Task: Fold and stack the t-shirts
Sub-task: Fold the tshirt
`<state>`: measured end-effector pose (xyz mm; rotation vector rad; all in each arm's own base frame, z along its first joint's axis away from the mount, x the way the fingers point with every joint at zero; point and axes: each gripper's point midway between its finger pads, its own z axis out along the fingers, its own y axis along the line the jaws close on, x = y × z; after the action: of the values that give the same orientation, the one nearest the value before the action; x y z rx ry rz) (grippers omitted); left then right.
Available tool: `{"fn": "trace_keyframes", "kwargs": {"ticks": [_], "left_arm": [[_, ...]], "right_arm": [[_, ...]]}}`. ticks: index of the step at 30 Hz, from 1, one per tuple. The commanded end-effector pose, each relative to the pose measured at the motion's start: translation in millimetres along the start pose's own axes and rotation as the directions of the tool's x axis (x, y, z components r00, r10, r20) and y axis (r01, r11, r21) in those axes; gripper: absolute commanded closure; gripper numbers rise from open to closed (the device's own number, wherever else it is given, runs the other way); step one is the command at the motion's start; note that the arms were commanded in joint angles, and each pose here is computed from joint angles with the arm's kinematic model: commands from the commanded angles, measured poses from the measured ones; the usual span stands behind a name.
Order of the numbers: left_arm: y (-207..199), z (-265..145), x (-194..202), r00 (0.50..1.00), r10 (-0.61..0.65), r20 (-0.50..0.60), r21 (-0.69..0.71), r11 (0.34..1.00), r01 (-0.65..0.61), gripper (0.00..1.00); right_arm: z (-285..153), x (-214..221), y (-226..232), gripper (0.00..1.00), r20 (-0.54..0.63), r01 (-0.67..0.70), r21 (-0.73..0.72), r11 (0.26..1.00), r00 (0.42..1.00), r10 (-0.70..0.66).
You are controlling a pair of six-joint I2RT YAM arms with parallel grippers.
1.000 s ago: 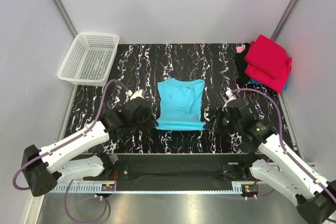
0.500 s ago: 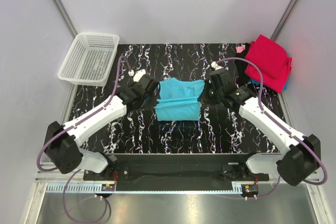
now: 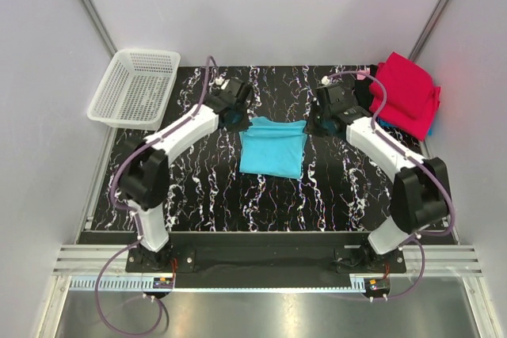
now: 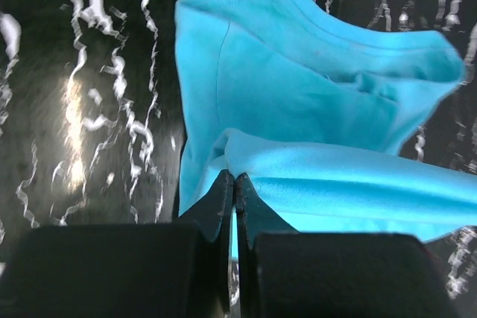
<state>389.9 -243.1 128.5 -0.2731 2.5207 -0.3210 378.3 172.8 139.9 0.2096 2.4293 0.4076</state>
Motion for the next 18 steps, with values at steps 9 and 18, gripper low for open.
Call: {"fn": "trace_keyframes", "kwargs": {"ticks": [9,18], "left_arm": [[7.6,86.9,-27.7,0.997,0.050,-0.064,-0.024,0.998,-0.051,0.95],[23.8,108.8,-70.7,0.999,0.034,0.038,0.016,0.999,-0.035,0.48]], "right_arm": [[85.9,-45.4,-13.2,1.00,0.032,0.001,0.085,0.996,0.999,-0.004],[127.5,-68.3,-18.0,0.73,0.065,-0.051,0.129,0.990,0.997,0.043]]}}
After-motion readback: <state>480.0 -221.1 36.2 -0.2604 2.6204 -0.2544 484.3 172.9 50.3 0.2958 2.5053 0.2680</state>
